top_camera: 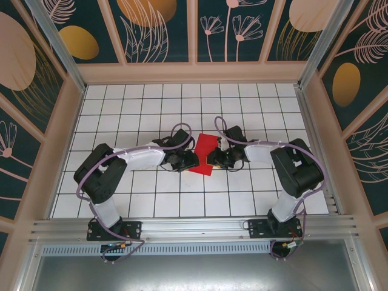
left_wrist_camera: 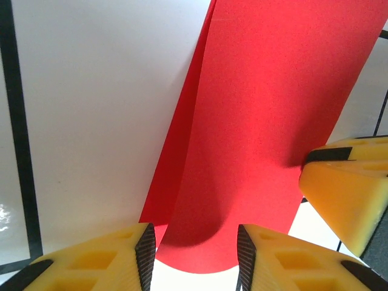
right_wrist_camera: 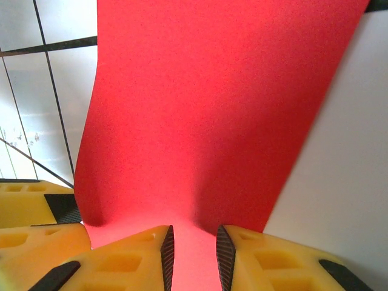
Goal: Fold a paper plane with a square sheet of paper (pick it up from the middle)
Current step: Fold the triangle a second time at the center of the table.
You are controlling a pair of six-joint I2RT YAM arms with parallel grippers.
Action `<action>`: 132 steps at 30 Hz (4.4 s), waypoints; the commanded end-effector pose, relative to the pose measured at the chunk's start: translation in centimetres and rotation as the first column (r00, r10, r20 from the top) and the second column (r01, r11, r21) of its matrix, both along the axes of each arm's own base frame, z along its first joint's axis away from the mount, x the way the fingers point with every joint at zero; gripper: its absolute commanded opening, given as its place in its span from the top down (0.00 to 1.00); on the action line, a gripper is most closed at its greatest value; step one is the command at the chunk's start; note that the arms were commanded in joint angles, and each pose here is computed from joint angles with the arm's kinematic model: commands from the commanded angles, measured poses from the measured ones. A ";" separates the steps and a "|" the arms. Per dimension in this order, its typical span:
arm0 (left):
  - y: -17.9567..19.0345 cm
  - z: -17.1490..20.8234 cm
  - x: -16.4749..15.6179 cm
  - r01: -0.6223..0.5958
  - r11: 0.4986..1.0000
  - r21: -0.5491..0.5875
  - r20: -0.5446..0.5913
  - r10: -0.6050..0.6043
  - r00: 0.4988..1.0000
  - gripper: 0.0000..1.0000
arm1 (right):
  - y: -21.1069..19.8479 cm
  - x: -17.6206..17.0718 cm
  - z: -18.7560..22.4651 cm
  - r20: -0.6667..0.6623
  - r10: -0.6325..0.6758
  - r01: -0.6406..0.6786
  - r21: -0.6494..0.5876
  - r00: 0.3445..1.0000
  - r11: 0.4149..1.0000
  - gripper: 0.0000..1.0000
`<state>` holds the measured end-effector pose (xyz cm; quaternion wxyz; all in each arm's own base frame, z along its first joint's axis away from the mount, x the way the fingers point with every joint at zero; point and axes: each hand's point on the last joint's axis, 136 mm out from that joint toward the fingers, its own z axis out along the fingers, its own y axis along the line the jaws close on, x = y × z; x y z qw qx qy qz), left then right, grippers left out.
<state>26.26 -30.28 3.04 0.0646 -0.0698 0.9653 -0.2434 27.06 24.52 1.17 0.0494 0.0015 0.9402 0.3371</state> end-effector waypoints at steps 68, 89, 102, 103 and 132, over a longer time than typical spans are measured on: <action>4.8 0.3 0.8 -0.212 0.957 -0.198 0.032 0.222 0.974 0.97 | 4.0 7.1 3.3 0.160 -0.067 0.067 0.006 0.985 0.998 0.78; 1.8 3.0 1.1 -0.122 0.928 -0.351 0.039 0.145 0.989 0.73 | 4.5 7.7 0.3 0.101 -0.044 0.049 -0.045 0.994 0.998 0.80; -1.1 5.6 2.5 -0.025 0.881 -0.472 0.085 0.074 0.994 0.58 | 3.7 7.2 -0.8 0.066 -0.045 0.052 -0.094 0.997 0.994 0.81; -1.2 5.5 2.6 -0.025 0.882 -0.471 0.085 0.074 0.994 0.57 | 3.8 7.2 -0.7 0.067 -0.045 0.051 -0.092 0.997 0.994 0.80; -0.6 2.3 3.8 -0.066 0.903 -0.425 0.083 0.112 0.990 0.46 | 2.9 3.3 8.2 0.246 -0.041 -0.021 0.243 0.969 0.970 0.48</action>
